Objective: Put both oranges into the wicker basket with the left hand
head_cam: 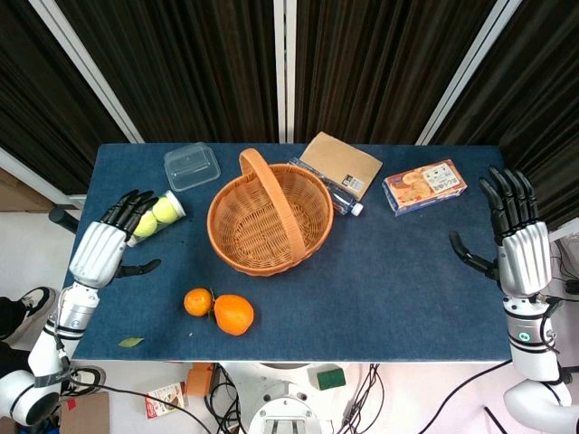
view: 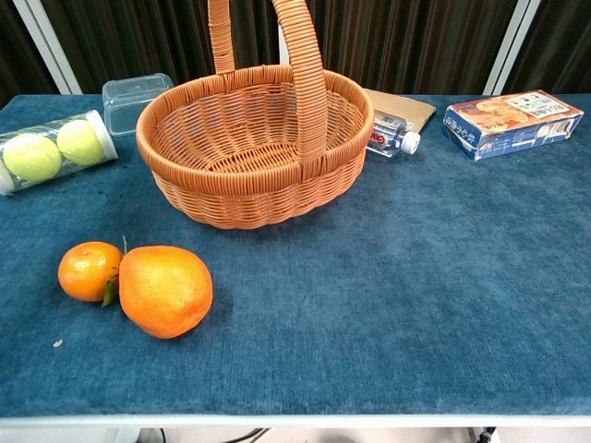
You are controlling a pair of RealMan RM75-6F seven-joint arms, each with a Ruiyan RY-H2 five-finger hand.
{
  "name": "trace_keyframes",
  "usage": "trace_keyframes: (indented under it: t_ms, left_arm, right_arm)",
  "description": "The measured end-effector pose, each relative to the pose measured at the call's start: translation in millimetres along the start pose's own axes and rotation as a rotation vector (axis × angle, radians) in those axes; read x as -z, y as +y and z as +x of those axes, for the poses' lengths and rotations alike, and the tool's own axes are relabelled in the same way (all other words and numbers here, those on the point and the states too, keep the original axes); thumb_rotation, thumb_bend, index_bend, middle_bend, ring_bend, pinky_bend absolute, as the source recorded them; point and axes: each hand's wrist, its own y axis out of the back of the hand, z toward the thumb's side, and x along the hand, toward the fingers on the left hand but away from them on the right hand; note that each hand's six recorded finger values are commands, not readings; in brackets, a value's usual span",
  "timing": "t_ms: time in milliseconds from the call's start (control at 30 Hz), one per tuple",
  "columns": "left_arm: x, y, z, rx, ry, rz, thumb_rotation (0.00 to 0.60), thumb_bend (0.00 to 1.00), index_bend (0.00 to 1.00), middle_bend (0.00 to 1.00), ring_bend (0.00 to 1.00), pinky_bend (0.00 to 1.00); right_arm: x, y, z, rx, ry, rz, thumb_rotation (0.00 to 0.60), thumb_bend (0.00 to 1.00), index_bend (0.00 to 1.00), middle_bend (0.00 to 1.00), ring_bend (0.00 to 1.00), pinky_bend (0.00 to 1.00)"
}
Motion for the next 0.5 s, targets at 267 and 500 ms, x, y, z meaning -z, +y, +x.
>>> trace_keyframes:
  t_ms: [267,500]
  left_arm:
    - [-3,4,-5,-0.011,-0.009,0.012,0.600,0.04,0.11,0.09,0.04,0.23]
    - [-16,0,-17,0.002,-0.039,0.039,0.600,0.04,0.11,0.09,0.06,0.26]
  right_arm:
    - [4,-5,4,-0.011,-0.008,-0.005,0.600,0.32,0.00,0.00,0.00,0.00]
    - [7,-1,8,-0.015,-0.005,0.006,0.600,0.32,0.00,0.00,0.00,0.00]
